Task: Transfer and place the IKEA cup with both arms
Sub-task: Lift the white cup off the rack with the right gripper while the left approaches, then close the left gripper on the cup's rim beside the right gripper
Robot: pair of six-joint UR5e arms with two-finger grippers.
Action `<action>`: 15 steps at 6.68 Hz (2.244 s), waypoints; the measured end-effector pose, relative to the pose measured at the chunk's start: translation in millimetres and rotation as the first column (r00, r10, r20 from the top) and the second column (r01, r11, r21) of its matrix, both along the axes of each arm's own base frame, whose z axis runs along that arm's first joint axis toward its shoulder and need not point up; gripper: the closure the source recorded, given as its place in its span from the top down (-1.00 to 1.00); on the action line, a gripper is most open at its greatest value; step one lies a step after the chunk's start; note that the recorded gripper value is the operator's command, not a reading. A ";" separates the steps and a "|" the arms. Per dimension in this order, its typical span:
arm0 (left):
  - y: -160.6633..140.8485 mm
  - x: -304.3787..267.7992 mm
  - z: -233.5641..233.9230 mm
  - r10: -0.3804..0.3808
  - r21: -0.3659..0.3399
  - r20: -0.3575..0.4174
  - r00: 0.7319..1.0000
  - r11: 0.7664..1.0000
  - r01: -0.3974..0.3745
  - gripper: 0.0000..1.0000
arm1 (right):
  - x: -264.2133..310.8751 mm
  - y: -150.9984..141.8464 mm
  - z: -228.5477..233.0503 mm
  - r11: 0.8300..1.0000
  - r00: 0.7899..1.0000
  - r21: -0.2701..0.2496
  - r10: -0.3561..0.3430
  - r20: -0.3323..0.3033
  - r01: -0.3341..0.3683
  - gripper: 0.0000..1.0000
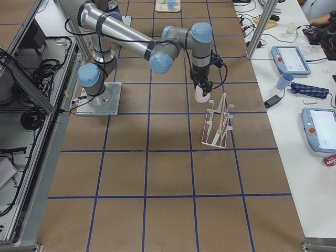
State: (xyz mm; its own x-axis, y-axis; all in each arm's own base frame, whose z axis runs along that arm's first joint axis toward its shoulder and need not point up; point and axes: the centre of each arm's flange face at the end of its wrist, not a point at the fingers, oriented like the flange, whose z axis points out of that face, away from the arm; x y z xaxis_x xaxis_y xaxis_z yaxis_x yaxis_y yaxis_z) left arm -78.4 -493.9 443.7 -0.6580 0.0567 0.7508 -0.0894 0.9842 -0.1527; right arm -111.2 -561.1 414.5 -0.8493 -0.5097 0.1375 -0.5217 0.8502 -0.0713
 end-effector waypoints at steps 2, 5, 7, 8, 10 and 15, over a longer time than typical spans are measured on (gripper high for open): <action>-1.4 -9.8 -9.7 0.045 0.063 -0.225 0.973 0.998 -0.031 1.00 | 38.9 15.9 13.8 0.999 0.975 0.007 0.033 0.218 -0.035 -0.56; -3.6 -21.8 -23.7 0.098 0.132 -0.424 0.900 0.990 -0.046 1.00 | 105.0 45.2 26.0 0.995 0.740 0.090 -0.037 0.672 -0.032 -0.59; -5.5 -37.7 -32.9 0.098 0.151 -0.491 0.866 0.988 -0.026 1.00 | 143.1 56.9 27.1 0.980 0.494 0.197 -0.164 0.854 -0.014 -0.60; -6.5 -45.8 -35.3 0.092 0.154 -0.513 0.853 0.988 -0.014 1.00 | 162.1 60.5 28.5 0.968 0.377 0.250 -0.228 0.898 -0.010 -0.62; -5.8 -63.9 -38.7 0.066 0.152 -0.534 0.843 0.988 0.019 1.00 | 189.4 64.6 23.7 0.938 0.197 0.347 -0.340 0.920 -0.003 -0.61; -0.9 -115.4 -32.8 -0.014 0.117 -0.596 0.803 0.988 0.105 1.00 | 235.8 84.3 -22.7 0.867 0.020 0.498 -0.497 0.867 -0.019 -0.61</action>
